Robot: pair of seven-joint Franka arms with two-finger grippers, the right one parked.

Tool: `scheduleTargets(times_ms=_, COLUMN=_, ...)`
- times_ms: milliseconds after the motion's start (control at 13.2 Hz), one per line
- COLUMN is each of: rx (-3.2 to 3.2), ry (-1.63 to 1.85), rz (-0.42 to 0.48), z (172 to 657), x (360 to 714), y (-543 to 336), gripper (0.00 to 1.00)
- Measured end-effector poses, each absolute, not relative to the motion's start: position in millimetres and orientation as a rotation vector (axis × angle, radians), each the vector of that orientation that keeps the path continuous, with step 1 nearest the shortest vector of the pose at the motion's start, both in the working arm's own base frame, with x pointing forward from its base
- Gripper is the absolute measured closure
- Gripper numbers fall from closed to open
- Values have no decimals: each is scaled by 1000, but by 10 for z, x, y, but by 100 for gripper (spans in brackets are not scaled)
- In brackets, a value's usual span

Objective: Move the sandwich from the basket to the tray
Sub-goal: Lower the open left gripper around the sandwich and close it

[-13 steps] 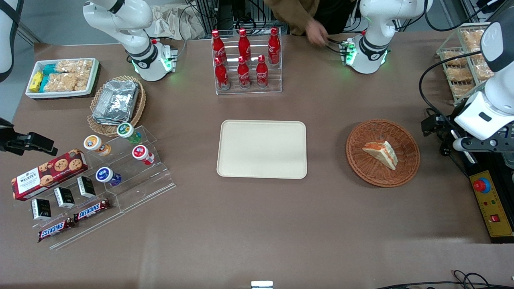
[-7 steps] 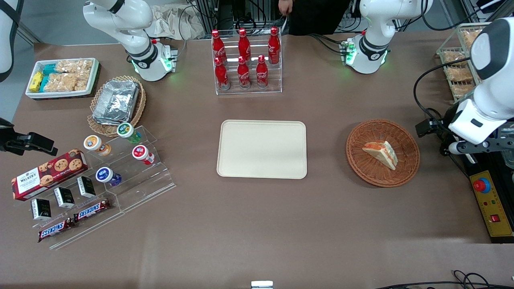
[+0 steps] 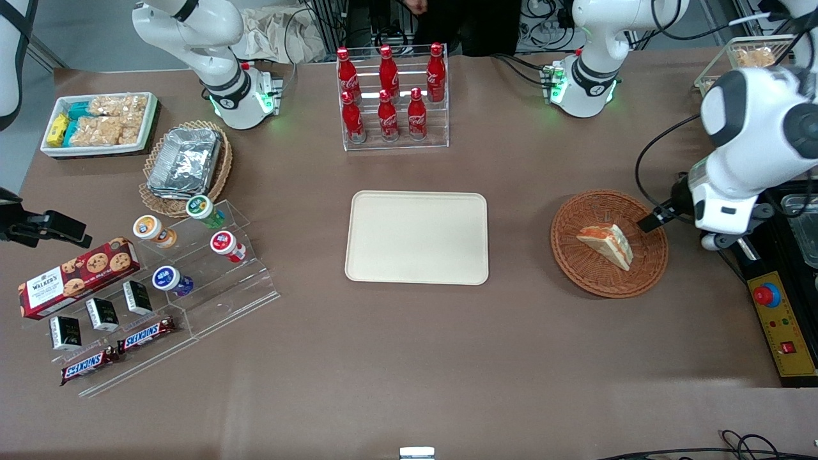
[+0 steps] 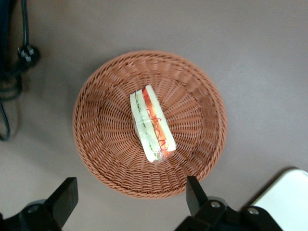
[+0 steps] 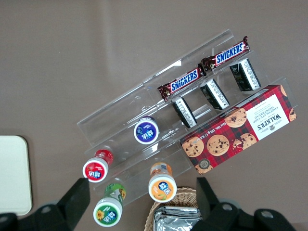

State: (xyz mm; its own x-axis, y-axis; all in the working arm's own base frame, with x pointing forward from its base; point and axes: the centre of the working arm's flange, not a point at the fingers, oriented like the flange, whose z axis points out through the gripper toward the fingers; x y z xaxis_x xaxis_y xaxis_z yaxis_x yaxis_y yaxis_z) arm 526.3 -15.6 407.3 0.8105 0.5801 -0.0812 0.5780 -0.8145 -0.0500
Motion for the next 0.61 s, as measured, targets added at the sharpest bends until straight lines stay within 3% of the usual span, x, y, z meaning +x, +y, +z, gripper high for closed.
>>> scheduleTargets(times_ms=608, rx=-2864, ry=-1325, rz=69, z=2918, x=5174, y=-145, gripper=0)
